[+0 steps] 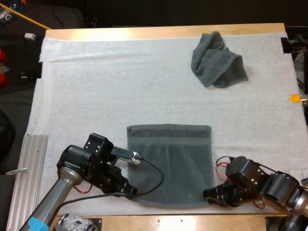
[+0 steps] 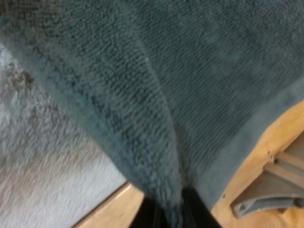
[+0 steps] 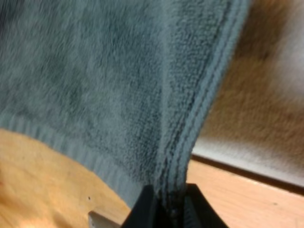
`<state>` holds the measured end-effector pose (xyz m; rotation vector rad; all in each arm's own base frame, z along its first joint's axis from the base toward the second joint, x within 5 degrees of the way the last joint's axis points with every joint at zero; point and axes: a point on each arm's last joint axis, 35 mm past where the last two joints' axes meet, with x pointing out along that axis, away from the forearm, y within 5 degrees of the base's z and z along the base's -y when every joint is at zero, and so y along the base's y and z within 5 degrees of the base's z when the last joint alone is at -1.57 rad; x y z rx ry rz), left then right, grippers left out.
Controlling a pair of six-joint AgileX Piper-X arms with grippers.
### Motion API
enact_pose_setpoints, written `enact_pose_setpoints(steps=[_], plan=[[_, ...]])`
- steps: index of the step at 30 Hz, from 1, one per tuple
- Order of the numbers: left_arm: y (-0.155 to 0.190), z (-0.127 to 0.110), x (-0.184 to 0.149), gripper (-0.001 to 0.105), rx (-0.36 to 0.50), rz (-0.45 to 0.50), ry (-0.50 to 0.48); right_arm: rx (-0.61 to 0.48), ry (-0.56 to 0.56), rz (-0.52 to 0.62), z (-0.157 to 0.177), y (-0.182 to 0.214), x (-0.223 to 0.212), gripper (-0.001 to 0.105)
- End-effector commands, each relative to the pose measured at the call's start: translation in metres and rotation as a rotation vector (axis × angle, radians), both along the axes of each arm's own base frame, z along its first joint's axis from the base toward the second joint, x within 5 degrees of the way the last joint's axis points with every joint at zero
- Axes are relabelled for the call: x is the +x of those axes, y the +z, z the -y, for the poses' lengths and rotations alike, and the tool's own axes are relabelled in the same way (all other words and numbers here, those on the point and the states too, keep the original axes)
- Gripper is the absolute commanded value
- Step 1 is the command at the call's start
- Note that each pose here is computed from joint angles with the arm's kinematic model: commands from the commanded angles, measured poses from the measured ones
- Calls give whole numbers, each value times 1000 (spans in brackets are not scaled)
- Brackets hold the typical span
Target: Pick towel from pile, fold and stack
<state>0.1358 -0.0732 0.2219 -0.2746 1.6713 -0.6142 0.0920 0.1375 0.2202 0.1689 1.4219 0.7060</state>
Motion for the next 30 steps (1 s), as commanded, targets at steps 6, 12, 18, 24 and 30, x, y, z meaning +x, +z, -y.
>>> enact_pose_setpoints(steps=[6,12,18,24,30], plan=[[-6,6,13,0,-24,21,58,-19,-156,87,-4,4,7,6],[-21,19,38,0,-127,-17,121,58,-242,123,-12,2,29,6],[-32,26,60,0,-157,14,200,102,-363,119,-9,-6,59,6],[-43,16,80,0,-173,46,290,105,-444,58,2,-20,82,6],[-47,-9,96,0,-183,83,415,88,-460,28,0,-34,92,6]])
